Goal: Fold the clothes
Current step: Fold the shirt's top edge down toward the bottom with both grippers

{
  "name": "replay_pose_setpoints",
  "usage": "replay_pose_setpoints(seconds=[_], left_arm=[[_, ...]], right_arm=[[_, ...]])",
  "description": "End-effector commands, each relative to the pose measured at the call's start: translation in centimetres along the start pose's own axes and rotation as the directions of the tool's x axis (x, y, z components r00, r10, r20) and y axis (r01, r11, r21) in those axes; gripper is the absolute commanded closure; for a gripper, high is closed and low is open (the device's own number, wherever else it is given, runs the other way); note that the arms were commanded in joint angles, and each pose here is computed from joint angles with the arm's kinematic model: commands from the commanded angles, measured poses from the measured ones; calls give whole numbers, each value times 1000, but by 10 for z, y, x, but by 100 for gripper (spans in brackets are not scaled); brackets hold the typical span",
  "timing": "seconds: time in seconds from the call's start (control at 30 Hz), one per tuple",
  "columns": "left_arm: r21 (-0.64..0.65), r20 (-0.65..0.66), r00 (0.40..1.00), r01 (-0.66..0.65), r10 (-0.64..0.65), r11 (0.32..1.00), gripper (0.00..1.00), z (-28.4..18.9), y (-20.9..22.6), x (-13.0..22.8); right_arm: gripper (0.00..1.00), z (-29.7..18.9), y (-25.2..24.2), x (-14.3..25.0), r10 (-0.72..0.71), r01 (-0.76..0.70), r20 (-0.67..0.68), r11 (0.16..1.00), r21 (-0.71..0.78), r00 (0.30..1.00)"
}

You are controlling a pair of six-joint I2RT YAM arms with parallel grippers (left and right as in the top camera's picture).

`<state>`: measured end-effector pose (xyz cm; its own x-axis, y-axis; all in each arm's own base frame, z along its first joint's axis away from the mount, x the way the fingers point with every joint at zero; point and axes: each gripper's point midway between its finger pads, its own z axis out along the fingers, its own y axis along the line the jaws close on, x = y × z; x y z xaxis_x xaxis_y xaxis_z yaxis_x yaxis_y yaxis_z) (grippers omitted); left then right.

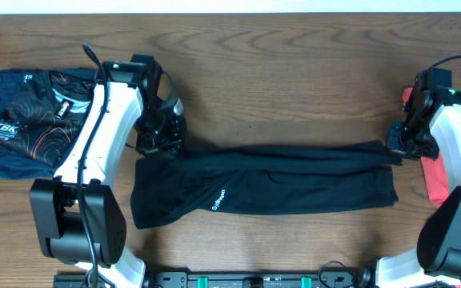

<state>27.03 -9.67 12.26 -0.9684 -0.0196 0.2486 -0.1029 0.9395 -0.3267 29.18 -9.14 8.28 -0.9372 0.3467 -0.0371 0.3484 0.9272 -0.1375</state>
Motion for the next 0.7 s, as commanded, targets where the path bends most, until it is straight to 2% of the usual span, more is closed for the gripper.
replay_pose_setpoints(seconds=[0.0,0.23,0.27,0.33,0.47,0.57,0.67], left_arm=[[-35,-65,998,15,-18,999,94,14,10,13],[-46,-128,991,38,-44,998,94,33,20,28],[-49,-140,989,43,-49,998,93,33,21,31],[-56,-174,983,55,-64,997,84,31,21,40],[-71,-240,966,77,-92,994,62,27,23,57],[-69,-234,968,76,-90,995,61,28,22,55],[-60,-198,977,65,-75,996,61,30,22,46]], right_arm=[[99,1,-11,4,31,-30,-17,998,57,999],[97,0,-12,15,25,-21,-58,998,62,998],[92,0,-13,18,23,-19,-70,998,64,997],[85,0,-14,22,20,-14,-89,998,67,996],[76,-1,-14,27,18,-10,-110,997,70,994],[73,-1,-14,28,17,-9,-112,997,71,994],[60,-1,-14,28,17,-9,-113,997,71,993]])
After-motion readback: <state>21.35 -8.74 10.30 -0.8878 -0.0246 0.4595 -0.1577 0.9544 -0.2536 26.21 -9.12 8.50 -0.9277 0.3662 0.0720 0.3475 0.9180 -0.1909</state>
